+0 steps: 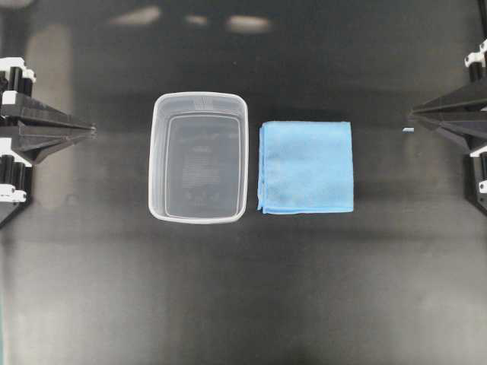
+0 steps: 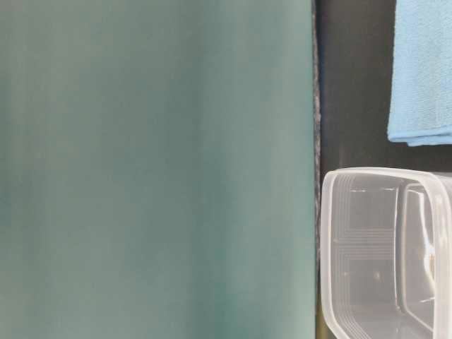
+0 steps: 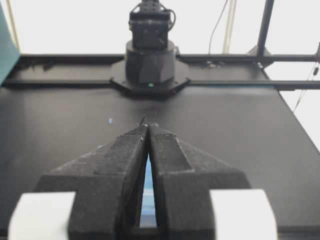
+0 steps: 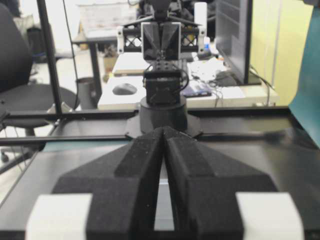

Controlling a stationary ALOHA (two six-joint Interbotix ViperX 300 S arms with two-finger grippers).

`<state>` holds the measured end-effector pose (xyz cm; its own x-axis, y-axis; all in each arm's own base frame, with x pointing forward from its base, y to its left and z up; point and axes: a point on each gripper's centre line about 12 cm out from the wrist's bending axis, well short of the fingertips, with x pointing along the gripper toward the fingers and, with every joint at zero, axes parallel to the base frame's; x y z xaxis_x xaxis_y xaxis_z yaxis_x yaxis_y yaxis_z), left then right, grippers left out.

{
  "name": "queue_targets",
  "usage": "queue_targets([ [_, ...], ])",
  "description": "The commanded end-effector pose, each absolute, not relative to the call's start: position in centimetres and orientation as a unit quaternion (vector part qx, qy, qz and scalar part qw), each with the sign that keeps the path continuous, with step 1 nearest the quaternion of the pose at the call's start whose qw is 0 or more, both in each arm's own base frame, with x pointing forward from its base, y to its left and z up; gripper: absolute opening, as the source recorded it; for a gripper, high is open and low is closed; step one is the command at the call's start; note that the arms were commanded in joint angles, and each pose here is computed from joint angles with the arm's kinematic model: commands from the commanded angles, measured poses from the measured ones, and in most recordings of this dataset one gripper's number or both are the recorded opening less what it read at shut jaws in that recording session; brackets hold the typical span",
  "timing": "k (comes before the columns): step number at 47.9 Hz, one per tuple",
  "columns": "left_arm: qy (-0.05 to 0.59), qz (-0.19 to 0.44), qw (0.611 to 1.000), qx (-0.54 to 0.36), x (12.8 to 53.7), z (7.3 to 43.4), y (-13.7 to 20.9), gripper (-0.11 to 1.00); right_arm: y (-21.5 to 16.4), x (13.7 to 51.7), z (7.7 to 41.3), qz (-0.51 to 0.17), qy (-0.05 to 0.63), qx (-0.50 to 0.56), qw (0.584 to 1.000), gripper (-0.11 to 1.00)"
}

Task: Place the blue towel into the container with the left arm.
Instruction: 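Move the left gripper over the container toward the blue towel, then lower the left gripper onto the blue towel and pinch its center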

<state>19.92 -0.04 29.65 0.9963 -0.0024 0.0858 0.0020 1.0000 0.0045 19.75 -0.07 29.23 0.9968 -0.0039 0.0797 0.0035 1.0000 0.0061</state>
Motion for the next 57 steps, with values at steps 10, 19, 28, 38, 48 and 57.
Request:
queue_targets([
  [10,0.037,0.002,0.999,0.015,22.6,31.9,0.1,0.0,-0.3,19.4,30.0,-0.009,-0.048,0.008,0.999,0.0],
  [19,0.125,0.004,0.992,0.017,26.0,33.3,0.2,0.0,-1.0,18.9,29.7,-0.026,-0.025,0.027,0.999,0.0],
  [28,0.186,0.002,0.982,0.028,30.5,34.2,0.2,0.0,-1.8,18.2,29.9,-0.047,-0.026,0.042,0.998,0.0],
  [38,0.227,0.003,0.974,0.028,35.4,34.0,0.3,0.0,-1.8,17.6,30.0,-0.05,-0.021,0.043,0.998,0.27],
  [48,0.268,-0.002,0.962,0.051,39.7,33.4,0.5,0.02,-1.8,17.3,29.7,-0.051,-0.001,0.043,0.998,0.75],
  [57,0.312,-0.003,0.948,0.062,43.0,31.8,0.9,0.42,-1.7,17.0,29.8,-0.051,-0.002,0.043,0.998,0.76],
])
